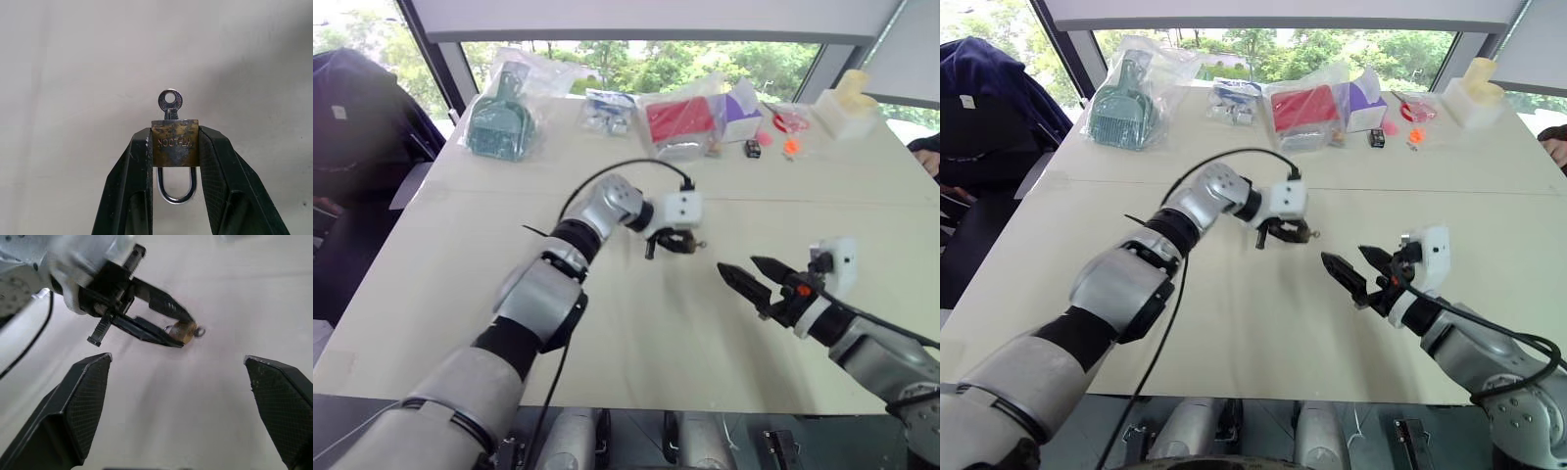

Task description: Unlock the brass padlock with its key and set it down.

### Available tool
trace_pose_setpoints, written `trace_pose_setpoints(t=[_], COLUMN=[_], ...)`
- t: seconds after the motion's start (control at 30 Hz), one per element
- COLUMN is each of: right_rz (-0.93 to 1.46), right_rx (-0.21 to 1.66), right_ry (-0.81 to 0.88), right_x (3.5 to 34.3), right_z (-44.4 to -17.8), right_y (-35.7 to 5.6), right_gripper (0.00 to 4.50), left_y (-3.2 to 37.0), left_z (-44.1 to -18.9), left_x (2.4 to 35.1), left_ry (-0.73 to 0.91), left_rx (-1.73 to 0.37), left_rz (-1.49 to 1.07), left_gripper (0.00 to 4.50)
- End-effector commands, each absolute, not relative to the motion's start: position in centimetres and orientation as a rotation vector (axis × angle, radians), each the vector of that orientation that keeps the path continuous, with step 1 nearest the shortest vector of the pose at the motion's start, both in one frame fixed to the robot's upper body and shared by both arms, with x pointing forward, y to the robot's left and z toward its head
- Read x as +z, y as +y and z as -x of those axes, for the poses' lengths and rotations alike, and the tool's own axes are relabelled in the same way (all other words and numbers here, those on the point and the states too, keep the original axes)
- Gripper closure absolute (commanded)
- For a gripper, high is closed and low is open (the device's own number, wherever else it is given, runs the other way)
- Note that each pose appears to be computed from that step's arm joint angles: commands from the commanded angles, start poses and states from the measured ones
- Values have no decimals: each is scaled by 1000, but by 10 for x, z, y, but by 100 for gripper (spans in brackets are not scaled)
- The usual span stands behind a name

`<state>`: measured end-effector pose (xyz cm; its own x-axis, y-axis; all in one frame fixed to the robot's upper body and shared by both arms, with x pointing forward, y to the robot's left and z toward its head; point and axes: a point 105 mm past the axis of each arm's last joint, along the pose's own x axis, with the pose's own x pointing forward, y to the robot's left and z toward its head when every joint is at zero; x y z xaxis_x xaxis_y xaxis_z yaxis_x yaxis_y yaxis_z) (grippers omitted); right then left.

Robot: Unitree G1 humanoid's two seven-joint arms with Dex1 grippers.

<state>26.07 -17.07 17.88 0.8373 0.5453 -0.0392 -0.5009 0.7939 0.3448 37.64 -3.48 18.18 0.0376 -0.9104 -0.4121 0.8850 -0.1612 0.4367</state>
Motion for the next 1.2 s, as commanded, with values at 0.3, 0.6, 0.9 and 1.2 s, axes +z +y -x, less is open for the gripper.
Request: trace_pose_setpoints(t=[0.3,0.6,0.9,1.2], right_rz=[-462,-512,-527,-579], right_rx=[723,719,734,724], right_ry=[87,64,68,48], right_x=[205,207,205,207], right_z=[-278,-289,-288,-291], right_y=[-152,-152,-145,-142], right_gripper=[0,0,172,441], left_y=[-17,-17,-18,-18], left_z=[-348,-334,-333,-328], left_x=[219,217,222,223], left_ry=[-304,-331,-353,-395], left_rx=[-1461,-1439,-1422,-1423], left_rz=[-540,-567,-567,-613], left_gripper=[380,380,380,380])
